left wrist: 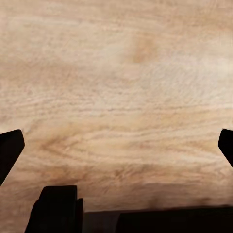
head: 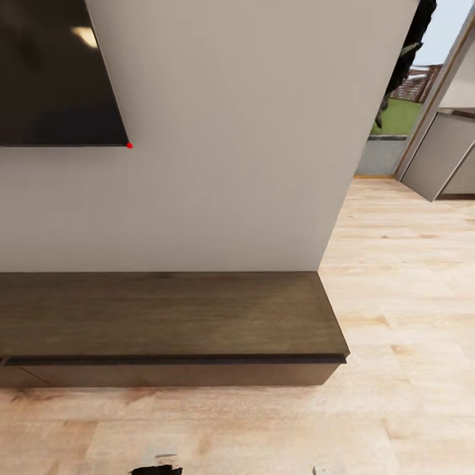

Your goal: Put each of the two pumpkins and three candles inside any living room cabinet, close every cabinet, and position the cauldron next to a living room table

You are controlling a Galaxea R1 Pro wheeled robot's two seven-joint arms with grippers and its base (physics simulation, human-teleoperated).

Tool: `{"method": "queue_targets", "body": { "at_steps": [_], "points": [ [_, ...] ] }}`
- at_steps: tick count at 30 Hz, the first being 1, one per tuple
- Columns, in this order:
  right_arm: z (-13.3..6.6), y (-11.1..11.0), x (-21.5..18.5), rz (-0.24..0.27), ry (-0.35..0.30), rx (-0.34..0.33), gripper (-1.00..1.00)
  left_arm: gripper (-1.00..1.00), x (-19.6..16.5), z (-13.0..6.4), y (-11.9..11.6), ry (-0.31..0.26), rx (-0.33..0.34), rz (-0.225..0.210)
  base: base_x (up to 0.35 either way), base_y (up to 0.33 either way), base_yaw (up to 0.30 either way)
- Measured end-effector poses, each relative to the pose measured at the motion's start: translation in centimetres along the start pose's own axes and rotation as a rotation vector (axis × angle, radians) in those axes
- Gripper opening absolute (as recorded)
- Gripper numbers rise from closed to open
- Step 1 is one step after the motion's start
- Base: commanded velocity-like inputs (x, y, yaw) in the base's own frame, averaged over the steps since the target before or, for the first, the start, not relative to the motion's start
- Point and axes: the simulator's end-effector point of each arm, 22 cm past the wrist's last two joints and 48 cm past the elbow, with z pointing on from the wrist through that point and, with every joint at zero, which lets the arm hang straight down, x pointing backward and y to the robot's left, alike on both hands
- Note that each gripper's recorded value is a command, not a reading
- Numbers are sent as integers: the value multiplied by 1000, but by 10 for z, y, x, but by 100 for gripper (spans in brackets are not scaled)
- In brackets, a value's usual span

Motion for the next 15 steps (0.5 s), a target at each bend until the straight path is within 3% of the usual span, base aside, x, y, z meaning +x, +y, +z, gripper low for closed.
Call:
{"method": "queue_targets", "body": {
  "at_steps": [6, 11, 15],
  "points": [
    [-23, -25, 45, 4, 88, 127, 100, 100, 44, -15, 18, 66, -77, -6, 0, 0, 0],
    [-48, -16, 98, 12, 175, 127, 100, 100, 58, -26, 18, 90, -91, -3, 0, 0, 0],
    [-63, -13, 117, 14, 209, 125, 100, 100, 99, -39, 10, 138, -77, -9, 0, 0, 0]
  ]
}}
